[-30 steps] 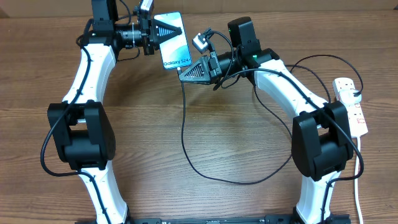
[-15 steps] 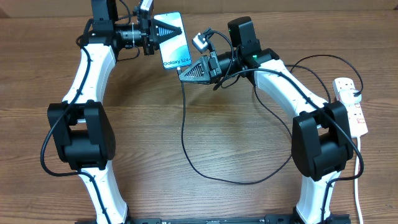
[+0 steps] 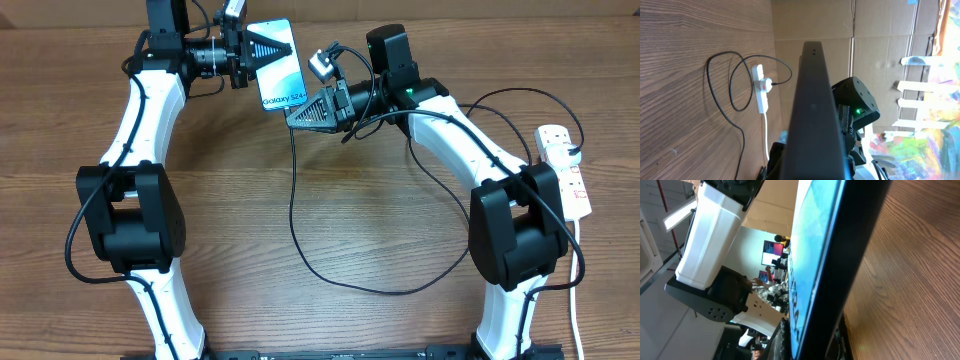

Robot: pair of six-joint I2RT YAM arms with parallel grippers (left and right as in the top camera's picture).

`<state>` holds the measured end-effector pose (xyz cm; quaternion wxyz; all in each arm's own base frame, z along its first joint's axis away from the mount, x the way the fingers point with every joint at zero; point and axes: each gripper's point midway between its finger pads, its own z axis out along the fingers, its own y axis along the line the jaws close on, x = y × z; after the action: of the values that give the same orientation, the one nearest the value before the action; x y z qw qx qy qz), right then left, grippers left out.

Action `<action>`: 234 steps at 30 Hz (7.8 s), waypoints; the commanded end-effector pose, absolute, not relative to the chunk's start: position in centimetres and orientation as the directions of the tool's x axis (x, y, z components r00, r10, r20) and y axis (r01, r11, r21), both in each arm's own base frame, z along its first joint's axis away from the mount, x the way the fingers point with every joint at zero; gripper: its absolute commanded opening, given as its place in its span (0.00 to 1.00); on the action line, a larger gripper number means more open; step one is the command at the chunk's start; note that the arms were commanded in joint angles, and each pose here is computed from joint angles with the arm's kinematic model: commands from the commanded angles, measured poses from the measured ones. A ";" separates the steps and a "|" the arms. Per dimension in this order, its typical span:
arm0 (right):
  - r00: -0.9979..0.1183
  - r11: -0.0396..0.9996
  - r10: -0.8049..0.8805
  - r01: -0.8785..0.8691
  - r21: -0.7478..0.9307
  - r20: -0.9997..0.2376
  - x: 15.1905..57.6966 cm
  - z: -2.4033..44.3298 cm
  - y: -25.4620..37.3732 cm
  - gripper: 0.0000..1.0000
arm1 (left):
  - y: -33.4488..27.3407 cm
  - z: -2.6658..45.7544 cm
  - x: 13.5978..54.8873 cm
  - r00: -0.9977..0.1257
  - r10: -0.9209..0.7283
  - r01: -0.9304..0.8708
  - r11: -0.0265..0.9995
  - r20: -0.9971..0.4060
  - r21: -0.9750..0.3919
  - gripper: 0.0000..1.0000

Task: Plug charger to phone and switch on socket

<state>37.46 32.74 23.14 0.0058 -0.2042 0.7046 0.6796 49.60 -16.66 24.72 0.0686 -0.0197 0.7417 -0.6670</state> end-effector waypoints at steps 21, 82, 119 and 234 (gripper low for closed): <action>-0.913 0.015 -0.213 -0.359 0.933 -0.347 39.1 25.4 32.9 0.04 | -17.8 27.2 45.7 -0.995 0.022 0.101 -0.011 -0.101 -0.995 0.04; -0.872 0.045 -0.307 -0.415 0.909 -0.383 34.9 20.6 30.3 0.84 | -18.2 25.8 45.8 -0.931 0.012 0.364 0.020 -0.364 -0.931 0.04; -0.927 0.120 -0.241 -0.323 0.939 -0.288 37.5 21.3 31.7 0.56 | -17.8 23.4 47.2 -0.995 -0.100 -0.028 0.148 0.013 -0.989 0.04; -0.917 -0.004 -0.241 -0.328 0.945 -0.319 38.4 24.6 31.5 0.04 | -20.8 26.1 46.1 -0.995 0.025 0.100 0.049 -0.099 -0.994 0.04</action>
<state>37.20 31.71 22.73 -0.0210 -0.1845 0.7019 0.6876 49.30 -18.32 23.24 0.0528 -0.0358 0.7548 -0.6529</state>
